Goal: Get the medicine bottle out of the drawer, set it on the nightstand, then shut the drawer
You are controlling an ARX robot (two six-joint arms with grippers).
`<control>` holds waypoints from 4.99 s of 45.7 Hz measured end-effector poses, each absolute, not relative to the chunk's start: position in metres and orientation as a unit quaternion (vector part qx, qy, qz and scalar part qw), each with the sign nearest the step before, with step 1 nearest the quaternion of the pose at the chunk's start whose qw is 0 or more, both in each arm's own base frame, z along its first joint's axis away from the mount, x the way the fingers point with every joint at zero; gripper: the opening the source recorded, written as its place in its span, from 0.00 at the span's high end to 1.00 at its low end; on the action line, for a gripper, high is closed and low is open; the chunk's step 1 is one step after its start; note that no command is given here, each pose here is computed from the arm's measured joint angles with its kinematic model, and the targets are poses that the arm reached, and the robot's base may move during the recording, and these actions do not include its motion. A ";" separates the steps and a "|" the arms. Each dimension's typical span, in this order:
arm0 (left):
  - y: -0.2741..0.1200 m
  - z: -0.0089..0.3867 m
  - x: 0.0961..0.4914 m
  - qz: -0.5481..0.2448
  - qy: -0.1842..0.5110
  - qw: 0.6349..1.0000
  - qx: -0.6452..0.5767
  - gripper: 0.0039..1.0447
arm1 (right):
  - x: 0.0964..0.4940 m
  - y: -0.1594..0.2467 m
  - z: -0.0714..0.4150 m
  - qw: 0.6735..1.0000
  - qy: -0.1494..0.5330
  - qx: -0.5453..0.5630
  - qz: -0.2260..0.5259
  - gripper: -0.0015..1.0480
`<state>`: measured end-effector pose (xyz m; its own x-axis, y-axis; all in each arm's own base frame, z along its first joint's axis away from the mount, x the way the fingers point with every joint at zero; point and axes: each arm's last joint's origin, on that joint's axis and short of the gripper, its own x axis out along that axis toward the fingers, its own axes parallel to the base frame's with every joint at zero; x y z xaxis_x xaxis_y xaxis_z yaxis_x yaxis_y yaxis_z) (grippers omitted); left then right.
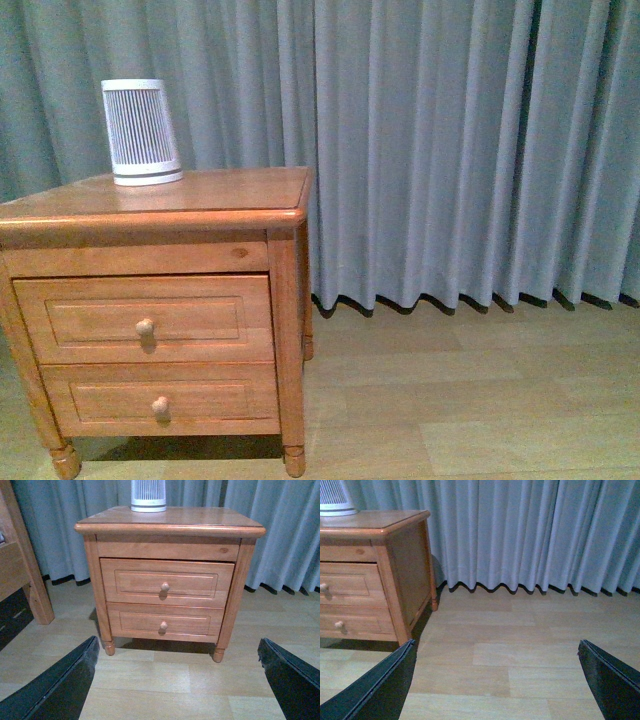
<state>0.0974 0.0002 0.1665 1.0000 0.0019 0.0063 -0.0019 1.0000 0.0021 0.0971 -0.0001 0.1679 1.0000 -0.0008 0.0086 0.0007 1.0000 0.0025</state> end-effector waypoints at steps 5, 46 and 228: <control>0.000 0.166 0.097 0.001 -0.003 1.000 0.001 0.06 | 0.097 0.000 0.168 1.000 -0.004 0.001 0.000 0.07; 0.000 0.166 0.097 0.001 -0.003 1.000 0.001 0.06 | 0.097 0.000 0.168 1.000 -0.004 0.001 0.000 0.07; 0.029 0.052 0.407 -0.026 0.169 0.984 -0.049 0.97 | 0.097 0.000 0.168 1.000 -0.004 0.001 0.000 0.07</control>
